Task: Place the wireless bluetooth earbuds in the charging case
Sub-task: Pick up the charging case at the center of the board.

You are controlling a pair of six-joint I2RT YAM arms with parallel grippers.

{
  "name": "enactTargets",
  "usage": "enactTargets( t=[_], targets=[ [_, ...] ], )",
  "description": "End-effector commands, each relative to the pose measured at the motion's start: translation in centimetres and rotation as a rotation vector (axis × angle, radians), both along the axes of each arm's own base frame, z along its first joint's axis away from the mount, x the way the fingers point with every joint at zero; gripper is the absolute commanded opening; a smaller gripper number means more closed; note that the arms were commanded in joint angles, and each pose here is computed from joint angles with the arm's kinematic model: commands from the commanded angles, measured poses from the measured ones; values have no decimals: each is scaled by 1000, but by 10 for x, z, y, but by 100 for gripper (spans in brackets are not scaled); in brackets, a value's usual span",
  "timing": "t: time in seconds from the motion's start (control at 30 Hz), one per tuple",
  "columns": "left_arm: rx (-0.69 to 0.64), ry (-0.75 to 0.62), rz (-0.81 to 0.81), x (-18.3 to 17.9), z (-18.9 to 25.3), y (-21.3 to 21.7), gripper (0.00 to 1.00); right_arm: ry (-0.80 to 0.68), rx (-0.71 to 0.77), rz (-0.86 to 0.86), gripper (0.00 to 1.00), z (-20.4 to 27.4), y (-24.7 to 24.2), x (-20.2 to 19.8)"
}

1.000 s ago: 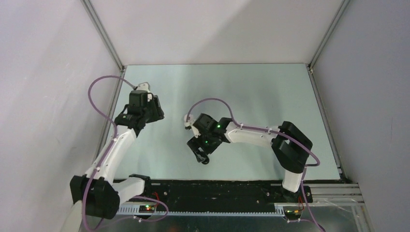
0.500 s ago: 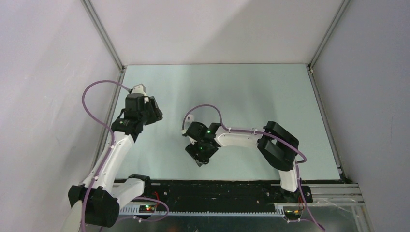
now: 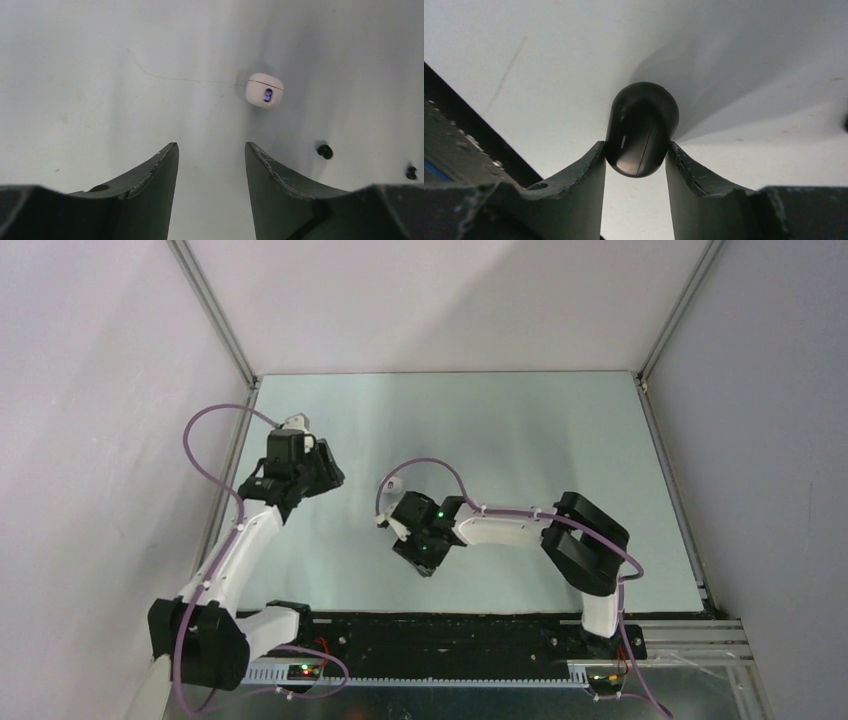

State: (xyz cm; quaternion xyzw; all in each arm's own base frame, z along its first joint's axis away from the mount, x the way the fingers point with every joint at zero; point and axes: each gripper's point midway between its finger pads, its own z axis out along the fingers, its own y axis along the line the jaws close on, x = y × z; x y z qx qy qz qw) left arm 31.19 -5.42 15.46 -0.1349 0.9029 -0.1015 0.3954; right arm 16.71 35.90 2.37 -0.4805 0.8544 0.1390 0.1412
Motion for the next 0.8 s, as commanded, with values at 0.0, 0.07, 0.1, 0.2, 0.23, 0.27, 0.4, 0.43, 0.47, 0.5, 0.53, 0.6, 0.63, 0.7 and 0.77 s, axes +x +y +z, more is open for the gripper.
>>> enactTargets(
  t=[0.0, 0.07, 0.1, 0.2, 0.23, 0.27, 0.4, 0.43, 0.47, 0.5, 0.53, 0.6, 0.63, 0.7, 0.77],
  targets=[
    [-119, -96, -156, 21, 34, -33, 56, -196, 67, 57, 37, 54, -14, 51],
    [-179, -131, -268, 25, 43, -54, 56, -258, 104, 75, 37, 84, -23, 70],
    [-216, -158, -340, 27, 49, -66, 55, -302, 146, 70, 37, 106, -28, 80],
    [-294, -228, -515, 28, 75, -93, 56, -430, 239, 137, 36, 152, -34, 98],
    [-335, -264, -594, 26, 94, -105, 56, -477, 292, 142, 37, 172, -35, 105],
    [-359, -255, -624, 28, 95, -110, 56, -515, 304, 177, 37, 179, -36, 109],
    [-427, -305, -839, 23, 127, -140, 57, -709, 375, 226, 37, 222, -39, 141],
    [-419, -332, -894, 21, 135, -148, 56, -761, 385, 214, 38, 231, -40, 153],
    [-426, -324, -920, 23, 133, -153, 57, -796, 382, 209, 38, 235, -42, 162],
    [-435, -339, -974, 19, 141, -162, 56, -846, 402, 192, 38, 246, -41, 171],
    [-460, -320, -1005, 18, 138, -169, 56, -885, 410, 184, 38, 254, -42, 180],
    [-495, -299, -1048, 17, 141, -183, 55, -934, 401, 189, 39, 260, -44, 188],
    [-504, -291, -1066, 17, 141, -190, 55, -948, 396, 196, 39, 262, -44, 190],
    [-505, -289, -1074, 20, 142, -196, 55, -971, 399, 198, 39, 266, -45, 194],
    [-496, -284, -1056, 27, 140, -198, 55, -983, 399, 207, 39, 267, -45, 196]
  ],
)
